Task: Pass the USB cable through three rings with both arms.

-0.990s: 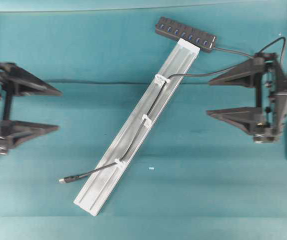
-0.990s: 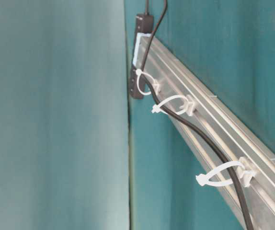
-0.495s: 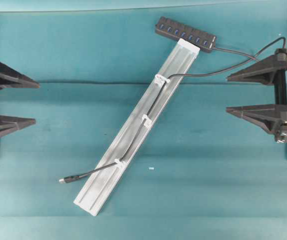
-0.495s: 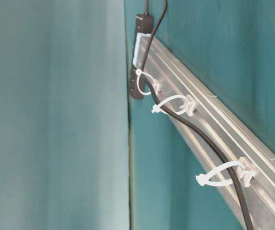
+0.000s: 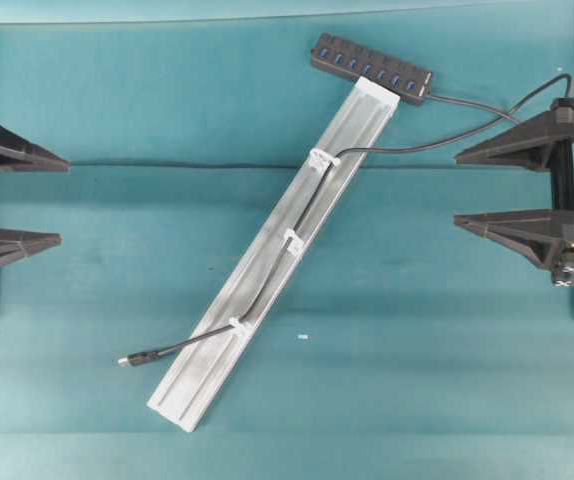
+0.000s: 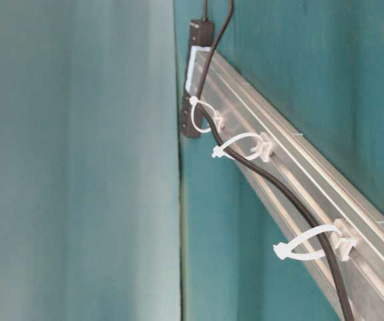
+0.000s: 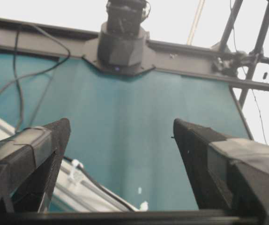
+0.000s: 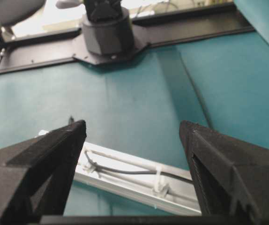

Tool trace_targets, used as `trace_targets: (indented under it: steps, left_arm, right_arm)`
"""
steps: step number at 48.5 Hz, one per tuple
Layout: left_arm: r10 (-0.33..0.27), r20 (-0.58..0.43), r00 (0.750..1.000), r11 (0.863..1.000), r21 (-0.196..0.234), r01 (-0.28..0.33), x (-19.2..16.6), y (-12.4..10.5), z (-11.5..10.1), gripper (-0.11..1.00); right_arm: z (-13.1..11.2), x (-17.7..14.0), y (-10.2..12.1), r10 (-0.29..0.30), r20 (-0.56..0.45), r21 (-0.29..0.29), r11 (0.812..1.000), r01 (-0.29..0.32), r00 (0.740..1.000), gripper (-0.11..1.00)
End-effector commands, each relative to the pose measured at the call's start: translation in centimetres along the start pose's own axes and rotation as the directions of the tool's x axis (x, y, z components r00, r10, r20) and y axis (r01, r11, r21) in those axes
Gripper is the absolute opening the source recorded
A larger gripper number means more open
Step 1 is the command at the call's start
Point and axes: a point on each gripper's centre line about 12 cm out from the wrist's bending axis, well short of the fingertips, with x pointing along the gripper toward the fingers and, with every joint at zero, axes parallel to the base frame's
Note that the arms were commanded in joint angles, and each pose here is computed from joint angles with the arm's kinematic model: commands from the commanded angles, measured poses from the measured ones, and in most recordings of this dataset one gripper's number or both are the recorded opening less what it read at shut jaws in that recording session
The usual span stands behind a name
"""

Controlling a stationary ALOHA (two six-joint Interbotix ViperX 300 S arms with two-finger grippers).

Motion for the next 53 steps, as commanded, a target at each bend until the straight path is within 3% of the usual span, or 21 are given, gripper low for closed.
trace_targets:
  steps: [1, 53]
  left_arm:
    - [-0.001, 0.018, 1.0, 1.0, 0.005, 0.001, 0.12, -0.06, 0.68, 0.97]
    - [0.0, 0.012, 1.0, 1.0, 0.005, 0.0, 0.25, -0.03, 0.47, 0.97]
  right_arm:
    - [0.12, 0.06, 0.04, 0.001, 0.004, 0.006, 1.0, -0.001, 1.0, 0.86]
    - [-0.65, 0.11, 0.0, 0.001, -0.043, 0.006, 1.0, -0.001, 0.999, 0.86]
